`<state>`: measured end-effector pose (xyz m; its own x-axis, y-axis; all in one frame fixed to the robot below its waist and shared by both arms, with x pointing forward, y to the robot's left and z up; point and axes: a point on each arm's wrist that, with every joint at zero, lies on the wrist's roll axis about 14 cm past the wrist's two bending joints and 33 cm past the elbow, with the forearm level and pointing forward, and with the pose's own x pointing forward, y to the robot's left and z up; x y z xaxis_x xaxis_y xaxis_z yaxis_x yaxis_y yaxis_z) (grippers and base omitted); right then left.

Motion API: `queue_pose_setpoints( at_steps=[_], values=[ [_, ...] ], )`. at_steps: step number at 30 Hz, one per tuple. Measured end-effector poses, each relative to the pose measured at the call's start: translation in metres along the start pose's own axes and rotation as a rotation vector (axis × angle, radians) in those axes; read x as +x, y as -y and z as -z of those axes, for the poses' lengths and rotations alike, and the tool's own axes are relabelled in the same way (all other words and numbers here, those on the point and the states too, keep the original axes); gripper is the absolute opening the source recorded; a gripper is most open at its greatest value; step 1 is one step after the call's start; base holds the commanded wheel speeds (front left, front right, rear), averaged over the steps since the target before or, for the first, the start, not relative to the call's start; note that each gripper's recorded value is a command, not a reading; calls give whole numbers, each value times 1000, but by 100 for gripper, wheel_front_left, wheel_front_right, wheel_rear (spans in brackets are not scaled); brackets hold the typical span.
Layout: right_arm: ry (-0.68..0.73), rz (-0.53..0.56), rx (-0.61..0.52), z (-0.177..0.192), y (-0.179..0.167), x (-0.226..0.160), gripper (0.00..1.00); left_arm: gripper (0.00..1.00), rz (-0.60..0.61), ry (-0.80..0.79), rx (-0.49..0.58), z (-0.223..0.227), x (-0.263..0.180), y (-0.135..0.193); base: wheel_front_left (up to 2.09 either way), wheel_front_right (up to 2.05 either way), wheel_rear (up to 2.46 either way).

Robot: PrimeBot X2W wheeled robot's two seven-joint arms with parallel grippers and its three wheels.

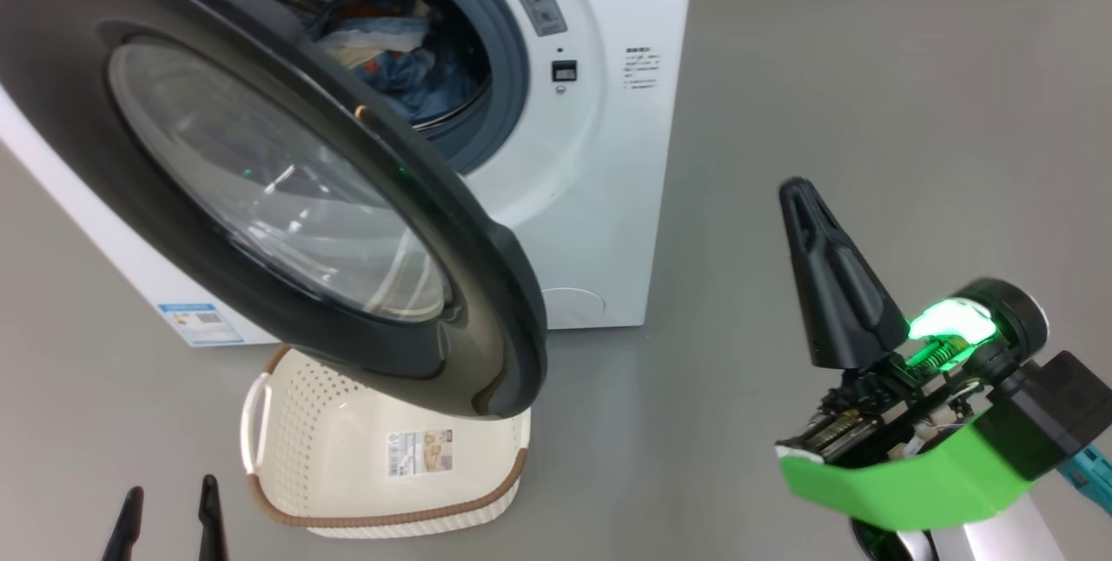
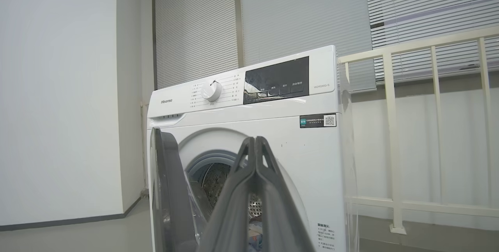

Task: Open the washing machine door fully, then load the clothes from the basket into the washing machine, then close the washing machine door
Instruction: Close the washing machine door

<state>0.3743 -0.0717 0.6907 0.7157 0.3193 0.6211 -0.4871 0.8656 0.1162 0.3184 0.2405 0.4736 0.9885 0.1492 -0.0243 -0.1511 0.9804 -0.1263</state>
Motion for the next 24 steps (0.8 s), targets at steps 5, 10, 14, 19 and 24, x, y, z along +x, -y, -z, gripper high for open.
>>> queue_pose_setpoints(
  at_steps=[5,10,14,19,24],
  values=[
    [16,-184,21,-3,-44,10,0,100,-24,-5,-9,2,-5,-6,0,0,0],
    [-4,-356,75,5,-90,9,0,100,-52,-6,-16,2,-11,-14,0,0,0],
    [-63,-472,137,21,-118,0,0,100,-70,-13,-21,4,-16,-19,0,0,0],
    [-202,-571,202,57,-141,-19,0,100,-95,-15,-34,5,-22,-25,0,0,0],
    [-309,-603,244,87,-147,-30,0,100,-115,-19,-44,6,-26,-29,0,0,0]
  ],
)
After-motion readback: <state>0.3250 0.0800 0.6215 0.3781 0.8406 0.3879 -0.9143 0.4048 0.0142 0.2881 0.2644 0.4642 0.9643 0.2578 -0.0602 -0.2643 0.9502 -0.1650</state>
